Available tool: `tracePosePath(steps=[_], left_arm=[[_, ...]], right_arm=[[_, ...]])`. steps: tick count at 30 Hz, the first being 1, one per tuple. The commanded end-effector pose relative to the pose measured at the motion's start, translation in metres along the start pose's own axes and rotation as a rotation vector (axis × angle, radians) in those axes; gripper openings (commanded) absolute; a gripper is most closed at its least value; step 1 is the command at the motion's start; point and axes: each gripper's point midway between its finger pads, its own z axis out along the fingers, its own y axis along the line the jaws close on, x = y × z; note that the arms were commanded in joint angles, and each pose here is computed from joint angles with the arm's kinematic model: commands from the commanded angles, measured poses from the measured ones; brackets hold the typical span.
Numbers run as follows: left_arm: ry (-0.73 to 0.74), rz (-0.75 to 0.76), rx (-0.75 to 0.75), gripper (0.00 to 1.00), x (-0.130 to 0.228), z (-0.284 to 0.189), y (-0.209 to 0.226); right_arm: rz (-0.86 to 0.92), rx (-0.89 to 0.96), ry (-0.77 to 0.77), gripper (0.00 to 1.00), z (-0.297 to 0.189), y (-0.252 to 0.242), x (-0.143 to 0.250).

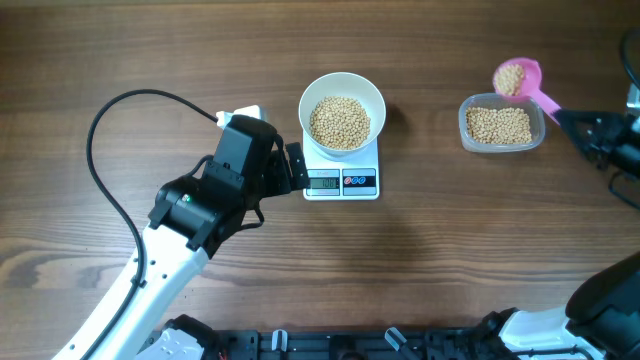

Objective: Scoop item into bowl and weigh 150g on scale
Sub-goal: 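Carry the filled scoop with the right gripper over the white bowl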

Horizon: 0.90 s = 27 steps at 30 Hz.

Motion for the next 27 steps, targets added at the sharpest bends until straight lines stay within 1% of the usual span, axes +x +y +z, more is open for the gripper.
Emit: tracePosePath(steps=[1, 3, 6, 8, 11, 16, 19, 22, 27], left_arm=[[-0.015, 0.004, -0.005, 1.0, -0.003, -0.002, 0.002], [-0.015, 0.004, -0.005, 1.0, -0.003, -0.002, 0.002], [-0.015, 0.004, -0.005, 1.0, -0.003, -0.002, 0.002], [-0.015, 0.004, -0.005, 1.0, -0.003, -0.002, 0.002], [-0.015, 0.004, -0.005, 1.0, -0.003, -0.002, 0.002], [-0.015, 0.003, -0.005, 1.0, -0.003, -0.002, 0.002], [-0.015, 0.004, -0.005, 1.0, -0.003, -0.002, 0.002], [-0.015, 0.003, -0.005, 1.0, -0.003, -0.002, 0.002], [-0.015, 0.003, -0.005, 1.0, -0.003, -0.002, 0.002]], right_arm=[[0.035, -0.148, 0.061, 0.04, 0.031, 0.033, 0.001], [0.025, -0.173, 0.107, 0.04, 0.052, 0.046, 0.004], [-0.057, -0.195, 0.187, 0.04, 0.096, 0.071, 0.013], [-0.099, -0.167, 0.215, 0.04, 0.119, 0.078, 0.021], [-0.17, -0.099, 0.265, 0.04, 0.152, 0.083, 0.043], [-0.383, 0.045, 0.323, 0.04, 0.196, 0.081, 0.08], [-0.519, 0.155, 0.346, 0.04, 0.218, 0.078, 0.101], [-0.646, 0.189, 0.37, 0.04, 0.229, 0.079, 0.115], [-0.8, 0.223, 0.403, 0.04, 0.239, 0.082, 0.131]])
